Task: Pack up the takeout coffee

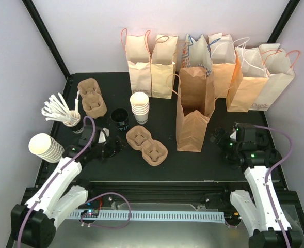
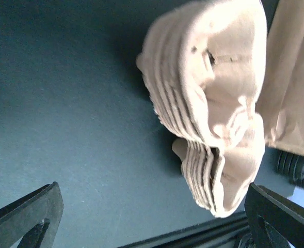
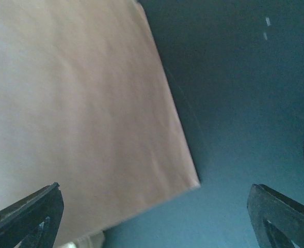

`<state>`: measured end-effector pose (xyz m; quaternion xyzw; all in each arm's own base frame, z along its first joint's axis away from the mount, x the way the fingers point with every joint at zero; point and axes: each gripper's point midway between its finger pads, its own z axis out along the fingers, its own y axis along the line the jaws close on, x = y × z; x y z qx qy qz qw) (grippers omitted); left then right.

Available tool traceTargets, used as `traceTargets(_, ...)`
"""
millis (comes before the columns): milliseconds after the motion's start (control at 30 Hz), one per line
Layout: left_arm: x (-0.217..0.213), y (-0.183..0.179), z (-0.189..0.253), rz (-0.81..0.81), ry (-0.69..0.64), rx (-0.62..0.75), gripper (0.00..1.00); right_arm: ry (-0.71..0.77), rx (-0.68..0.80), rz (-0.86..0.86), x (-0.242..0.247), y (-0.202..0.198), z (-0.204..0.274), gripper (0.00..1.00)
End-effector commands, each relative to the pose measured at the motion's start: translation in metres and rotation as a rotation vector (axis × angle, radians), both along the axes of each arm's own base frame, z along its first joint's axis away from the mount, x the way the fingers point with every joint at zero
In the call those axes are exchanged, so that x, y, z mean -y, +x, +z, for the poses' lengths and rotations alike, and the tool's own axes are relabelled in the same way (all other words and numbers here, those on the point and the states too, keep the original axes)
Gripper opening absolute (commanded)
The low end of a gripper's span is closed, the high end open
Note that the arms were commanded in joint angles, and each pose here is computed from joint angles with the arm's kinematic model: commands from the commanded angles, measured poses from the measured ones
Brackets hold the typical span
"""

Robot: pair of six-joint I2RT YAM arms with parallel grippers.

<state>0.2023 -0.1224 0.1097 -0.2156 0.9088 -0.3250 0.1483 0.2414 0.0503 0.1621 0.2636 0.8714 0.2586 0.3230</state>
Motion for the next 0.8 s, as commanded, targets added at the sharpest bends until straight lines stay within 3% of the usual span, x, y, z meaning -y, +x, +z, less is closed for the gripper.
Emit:
traceTargets(0, 0.019, 0.006, 0.02, -0.11, 0.053, 0.087, 0.99, -0.028, -0.165, 0.082, -0.009, -0.028, -0.042, 1.0)
traceTargets(200, 0.046, 0.011, 0.036, -0.289, 0.263, 0.162, 0.99, -0.111, -0.245, 0.24, -0.04, -0.037, -0.07, 0.99)
traceTargets(333, 0.063, 0.02, 0.06, -0.395, 0.39, 0.288, 0.99, -0.16, -0.151, 0.346, -0.068, -0.033, -0.062, 0.98)
traceTargets(467, 0.089, 0.023, 0.069, -0.551, 0.464, 0.376, 0.96, -0.12, -0.058, 0.397, -0.085, -0.033, -0.056, 0.98)
traceTargets(767, 0.14, 0.028, 0.045, -0.881, 0.72, 0.392, 0.9, -0.123, -0.007, 0.416, -0.081, -0.044, -0.058, 0.99)
